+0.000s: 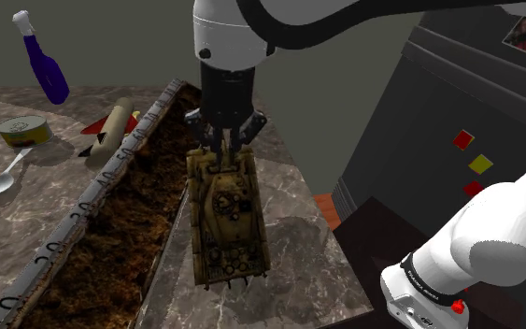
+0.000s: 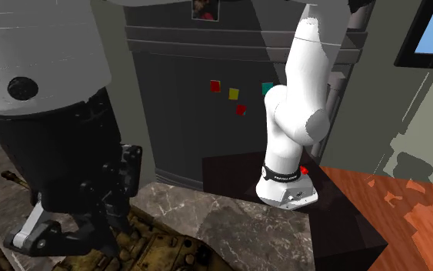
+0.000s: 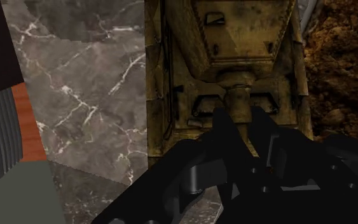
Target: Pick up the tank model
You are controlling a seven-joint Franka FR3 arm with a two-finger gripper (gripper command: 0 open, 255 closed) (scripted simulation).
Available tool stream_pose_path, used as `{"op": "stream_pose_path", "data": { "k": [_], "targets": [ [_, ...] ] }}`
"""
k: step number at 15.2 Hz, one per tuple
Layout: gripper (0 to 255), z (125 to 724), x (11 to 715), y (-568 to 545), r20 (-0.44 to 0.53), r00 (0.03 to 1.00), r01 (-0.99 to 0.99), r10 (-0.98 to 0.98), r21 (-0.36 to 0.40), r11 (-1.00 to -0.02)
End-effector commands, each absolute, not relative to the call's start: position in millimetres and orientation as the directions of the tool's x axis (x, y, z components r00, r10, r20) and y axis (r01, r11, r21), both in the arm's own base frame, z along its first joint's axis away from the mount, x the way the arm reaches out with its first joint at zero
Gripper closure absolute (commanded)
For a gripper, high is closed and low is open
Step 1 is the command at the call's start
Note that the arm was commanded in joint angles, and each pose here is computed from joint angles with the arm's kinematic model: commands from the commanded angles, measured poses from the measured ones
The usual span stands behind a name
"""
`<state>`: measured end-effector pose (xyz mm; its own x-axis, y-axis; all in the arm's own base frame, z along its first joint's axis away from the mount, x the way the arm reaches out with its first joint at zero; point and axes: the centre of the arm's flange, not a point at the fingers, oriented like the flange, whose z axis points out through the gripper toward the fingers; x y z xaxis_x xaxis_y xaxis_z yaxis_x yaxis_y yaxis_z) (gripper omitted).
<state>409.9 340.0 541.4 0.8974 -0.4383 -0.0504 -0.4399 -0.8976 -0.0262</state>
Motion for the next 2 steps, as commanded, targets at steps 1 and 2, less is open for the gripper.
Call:
{"op": "stream_pose_path", "data": {
  "k": [1,2],
  "targets": [
    [255,548.7,408.7,340.0,-0.05,0.897,-0.44,-0.438,-0.028,-0.898],
    [255,548.7,408.8,340.1,-0.05,0.897,-0.44,-0.438,-0.028,-0.898]
  ]
}}
